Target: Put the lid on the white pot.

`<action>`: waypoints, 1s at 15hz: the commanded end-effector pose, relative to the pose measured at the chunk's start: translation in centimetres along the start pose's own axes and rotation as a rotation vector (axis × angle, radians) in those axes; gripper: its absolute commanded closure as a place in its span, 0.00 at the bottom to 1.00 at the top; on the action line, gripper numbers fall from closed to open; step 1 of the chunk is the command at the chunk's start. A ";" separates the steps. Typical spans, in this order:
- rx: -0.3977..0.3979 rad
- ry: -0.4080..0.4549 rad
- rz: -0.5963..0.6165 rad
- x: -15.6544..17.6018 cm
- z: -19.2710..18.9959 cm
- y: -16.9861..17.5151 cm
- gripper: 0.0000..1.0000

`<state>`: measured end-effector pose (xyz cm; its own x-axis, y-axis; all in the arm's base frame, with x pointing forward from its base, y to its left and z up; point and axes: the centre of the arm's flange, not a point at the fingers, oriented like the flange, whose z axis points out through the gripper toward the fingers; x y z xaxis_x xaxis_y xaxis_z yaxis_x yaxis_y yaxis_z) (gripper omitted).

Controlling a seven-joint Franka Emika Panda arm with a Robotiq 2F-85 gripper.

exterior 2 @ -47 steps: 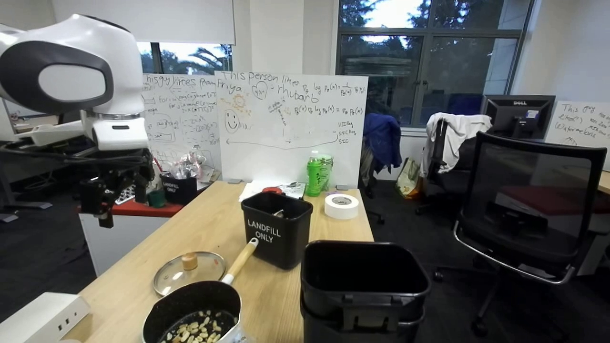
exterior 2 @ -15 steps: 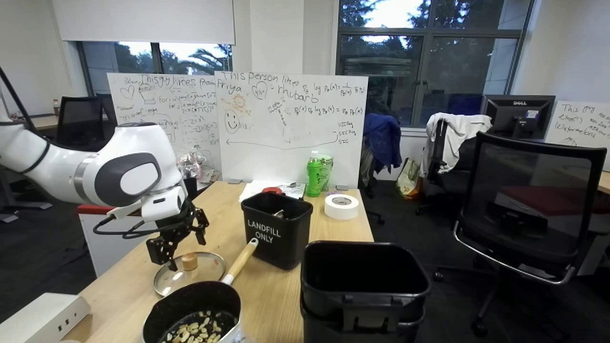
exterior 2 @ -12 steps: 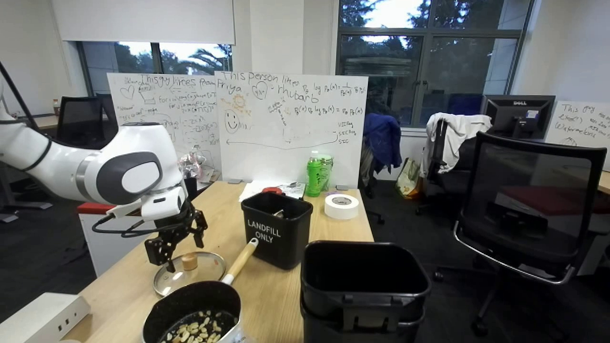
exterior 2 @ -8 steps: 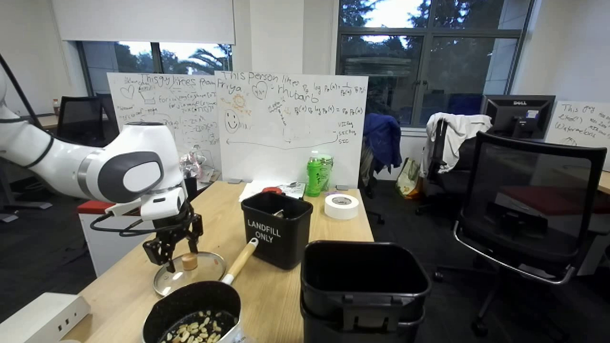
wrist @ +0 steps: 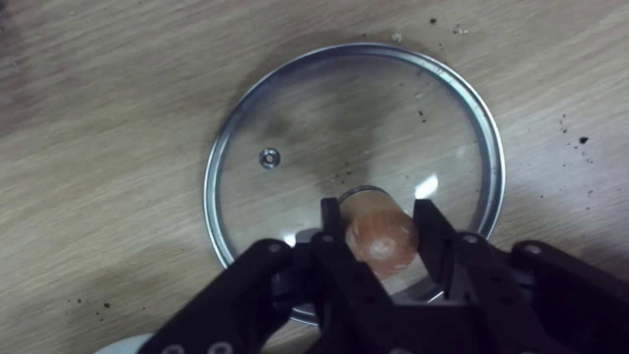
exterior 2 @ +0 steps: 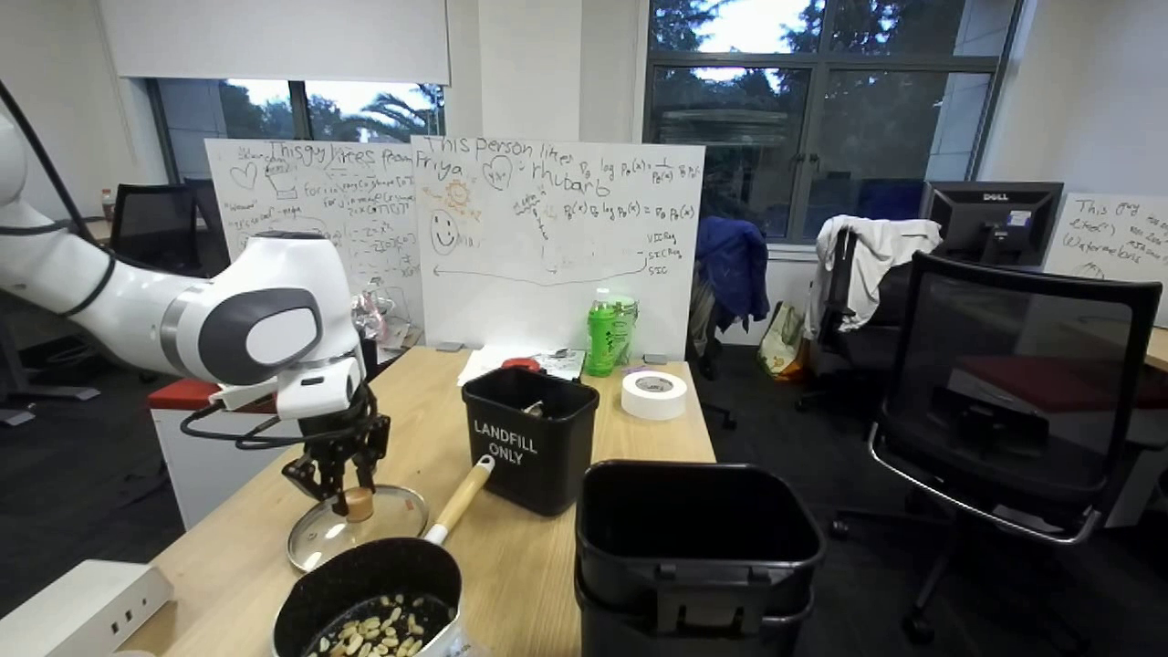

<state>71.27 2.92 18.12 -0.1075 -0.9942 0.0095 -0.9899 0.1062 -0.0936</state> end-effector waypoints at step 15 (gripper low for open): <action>0.088 -0.032 -0.013 0.2 -12.0 2.0 0.85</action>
<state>70.85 3.64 27.95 -0.0799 -0.9964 -0.0284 -0.9816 0.0836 -0.1715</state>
